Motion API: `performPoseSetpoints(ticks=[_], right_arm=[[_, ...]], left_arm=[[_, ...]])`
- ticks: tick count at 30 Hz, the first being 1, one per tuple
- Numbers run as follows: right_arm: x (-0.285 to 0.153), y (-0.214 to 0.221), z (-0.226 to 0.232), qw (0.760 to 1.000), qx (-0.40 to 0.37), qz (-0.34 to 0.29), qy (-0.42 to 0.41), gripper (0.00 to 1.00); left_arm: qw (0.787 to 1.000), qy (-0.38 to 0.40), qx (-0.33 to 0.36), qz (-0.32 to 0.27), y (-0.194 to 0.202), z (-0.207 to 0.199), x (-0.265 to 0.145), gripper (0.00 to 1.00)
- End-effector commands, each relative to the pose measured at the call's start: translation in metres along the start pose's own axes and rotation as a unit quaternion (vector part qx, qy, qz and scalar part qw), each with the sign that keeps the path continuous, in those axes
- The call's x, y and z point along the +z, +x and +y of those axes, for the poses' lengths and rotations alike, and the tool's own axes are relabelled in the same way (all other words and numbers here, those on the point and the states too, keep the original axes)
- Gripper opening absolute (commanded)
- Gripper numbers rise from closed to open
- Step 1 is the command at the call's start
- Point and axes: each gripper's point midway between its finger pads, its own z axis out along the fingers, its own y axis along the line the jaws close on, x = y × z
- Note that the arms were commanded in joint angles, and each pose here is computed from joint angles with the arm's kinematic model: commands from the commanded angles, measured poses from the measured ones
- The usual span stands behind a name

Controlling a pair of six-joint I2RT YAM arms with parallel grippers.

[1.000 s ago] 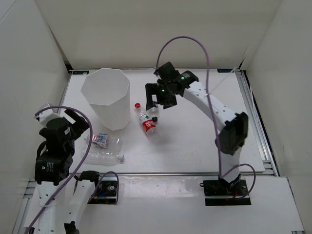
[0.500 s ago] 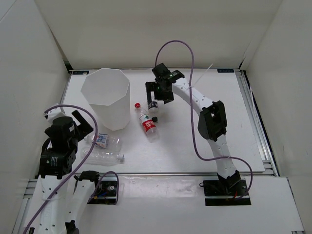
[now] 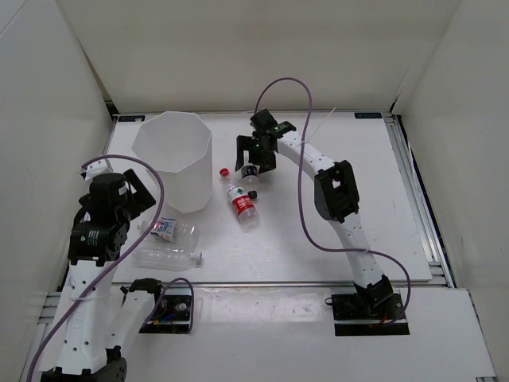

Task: Put the plastic bottles in the bin

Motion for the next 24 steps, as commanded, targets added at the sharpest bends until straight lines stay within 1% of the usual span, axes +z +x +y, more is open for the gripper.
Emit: performPoseSetpoints(ticks=[1,3,4,5,6,7,8,9,10,12,13,14,15,16,17,18,19,20,21,22,23,24], right_arm=[[0.011,0.015,0.007,0.999,0.019,0.026,-0.024,0.98],[0.003,0.017,0.001,0.999,0.030,0.029,-0.019,0.90],[0.001,0.023,-0.001,0.999,0.032,0.035,-0.016,0.81],[0.000,0.025,-0.002,0.999,0.033,0.037,-0.015,0.80],[-0.004,0.021,-0.008,0.999,0.037,0.032,-0.009,0.75],[-0.008,0.020,-0.012,0.999,0.041,0.030,-0.007,0.69],[-0.018,0.013,-0.014,0.999,0.044,0.021,-0.008,0.60],[-0.021,0.013,-0.013,0.999,0.044,0.019,-0.009,0.55],[-0.032,0.007,-0.015,0.999,0.046,0.008,-0.006,0.46],[-0.046,0.006,-0.021,0.999,0.046,0.004,0.004,0.41],[-0.064,-0.001,-0.014,0.999,0.041,-0.013,0.000,0.37],[-0.073,-0.003,-0.012,0.999,0.039,-0.022,0.001,0.35],[-0.086,-0.004,-0.004,0.999,0.042,-0.024,-0.011,0.32],[-0.113,-0.011,0.012,0.998,0.039,-0.044,-0.035,0.29],[-0.127,-0.014,0.021,0.997,0.042,-0.054,-0.048,0.24],[-0.144,-0.018,0.034,0.995,0.043,-0.069,-0.060,0.22],[-0.175,-0.027,0.048,0.991,0.044,-0.101,-0.079,0.22],[-0.192,-0.027,0.073,0.986,0.047,-0.113,-0.109,0.20],[-0.224,-0.039,0.098,0.976,0.030,-0.157,-0.151,0.16],[-0.242,-0.040,0.125,0.965,0.004,-0.176,-0.193,0.14],[-0.257,-0.041,0.143,0.956,-0.005,-0.188,-0.226,0.14],[-0.278,-0.049,0.159,0.944,-0.021,-0.218,-0.246,0.14]], left_arm=[[1.000,0.021,0.001,-0.015,-0.015,-0.009,-0.007,0.99],[1.000,0.013,-0.011,-0.024,-0.020,-0.007,-0.008,0.99],[0.999,0.005,-0.022,-0.028,-0.021,-0.005,-0.008,0.99],[0.999,0.000,-0.030,-0.032,-0.024,-0.003,-0.011,0.99],[0.999,0.002,-0.037,-0.034,-0.028,-0.006,-0.012,0.99],[0.999,0.002,-0.042,-0.034,-0.028,-0.006,-0.012,0.99],[0.998,0.003,-0.043,-0.036,-0.030,-0.006,-0.014,0.99],[0.998,0.003,-0.048,-0.036,-0.030,-0.006,-0.014,0.99],[0.998,0.003,-0.048,-0.036,-0.030,-0.006,-0.014,0.99],[0.998,0.006,-0.056,-0.040,-0.032,-0.005,-0.019,0.99],[0.997,0.006,-0.061,-0.040,-0.032,-0.006,-0.019,0.99],[0.997,0.006,-0.069,-0.040,-0.032,-0.006,-0.019,0.99],[0.997,0.006,-0.073,-0.039,-0.030,-0.005,-0.022,0.99],[0.996,0.004,-0.076,-0.036,-0.028,-0.004,-0.022,0.99],[0.996,0.004,-0.084,-0.035,-0.029,-0.004,-0.022,0.99],[0.995,0.004,-0.088,-0.035,-0.027,-0.003,-0.025,0.99],[0.995,0.004,-0.093,-0.034,-0.025,-0.002,-0.027,0.99],[0.995,0.004,-0.098,-0.034,-0.026,-0.002,-0.027,0.99],[0.994,0.006,-0.100,-0.038,-0.026,-0.001,-0.029,0.99],[0.995,0.003,-0.098,-0.034,-0.024,0.000,-0.029,0.99],[0.994,0.006,-0.100,-0.038,-0.025,0.001,-0.032,0.99],[0.994,0.005,-0.099,-0.037,-0.025,0.002,-0.034,0.99]])
